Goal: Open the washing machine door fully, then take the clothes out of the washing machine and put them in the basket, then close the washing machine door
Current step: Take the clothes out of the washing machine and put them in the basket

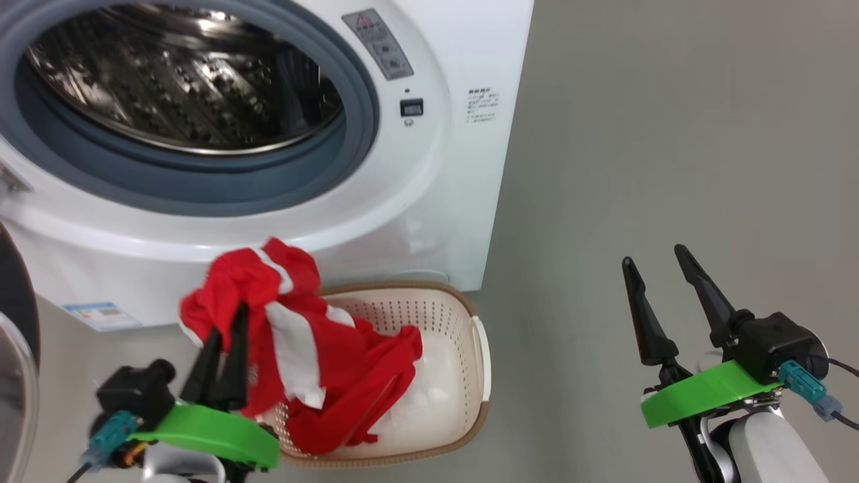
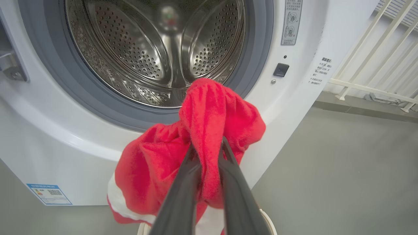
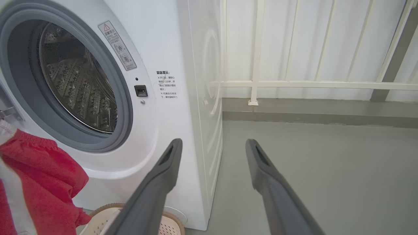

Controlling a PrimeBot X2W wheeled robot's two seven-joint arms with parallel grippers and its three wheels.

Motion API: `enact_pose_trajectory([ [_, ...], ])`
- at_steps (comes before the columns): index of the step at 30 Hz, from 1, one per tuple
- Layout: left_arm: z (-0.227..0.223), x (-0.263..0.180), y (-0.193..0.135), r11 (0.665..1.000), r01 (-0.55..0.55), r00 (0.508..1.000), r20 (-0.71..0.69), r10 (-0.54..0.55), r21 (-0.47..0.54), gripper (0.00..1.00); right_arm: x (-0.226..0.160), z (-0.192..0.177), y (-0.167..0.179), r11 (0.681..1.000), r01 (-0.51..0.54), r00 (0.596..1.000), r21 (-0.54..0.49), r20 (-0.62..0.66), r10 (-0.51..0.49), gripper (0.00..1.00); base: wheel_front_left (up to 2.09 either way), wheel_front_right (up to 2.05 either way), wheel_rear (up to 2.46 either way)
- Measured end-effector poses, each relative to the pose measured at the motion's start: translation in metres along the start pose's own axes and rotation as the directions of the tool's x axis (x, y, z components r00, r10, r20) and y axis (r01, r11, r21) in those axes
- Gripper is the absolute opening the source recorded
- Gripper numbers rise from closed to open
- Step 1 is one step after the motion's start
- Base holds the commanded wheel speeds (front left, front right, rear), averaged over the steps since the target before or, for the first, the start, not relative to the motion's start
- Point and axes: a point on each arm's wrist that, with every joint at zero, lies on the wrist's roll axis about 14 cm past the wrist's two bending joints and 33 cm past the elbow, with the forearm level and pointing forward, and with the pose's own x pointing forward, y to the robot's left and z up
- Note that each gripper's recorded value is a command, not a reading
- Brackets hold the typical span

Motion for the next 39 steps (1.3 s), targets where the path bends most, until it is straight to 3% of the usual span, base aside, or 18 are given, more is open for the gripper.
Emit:
enact_pose_trajectory([
  [12,-0.109,0.015,0.006,0.991,-0.076,0.945,-0.323,0.038,-0.108,0.0,0.023,-0.029,-0.002,1.0,-0.006,0.998,0.007,-0.061,0.006,1.0,0.0,0.0,0.0],
  [22,-0.193,0.021,0.008,0.985,-0.133,0.792,-0.609,0.036,-0.114,0.0,0.045,-0.054,-0.008,1.0,-0.002,0.995,0.008,-0.104,0.003,1.0,0.0,0.0,0.0],
  [32,-0.248,0.02,0.015,0.988,-0.139,0.67,-0.742,0.041,-0.071,0.0,0.052,-0.084,-0.022,0.999,0.03,0.986,0.015,-0.167,-0.027,1.0,0.0,0.0,0.0],
  [39,-0.272,0.027,0.012,0.988,-0.131,0.622,-0.783,0.02,-0.079,0.0,0.06,-0.1,-0.025,0.999,0.029,0.981,0.018,-0.194,-0.025,1.0,0.0,0.0,0.0],
])
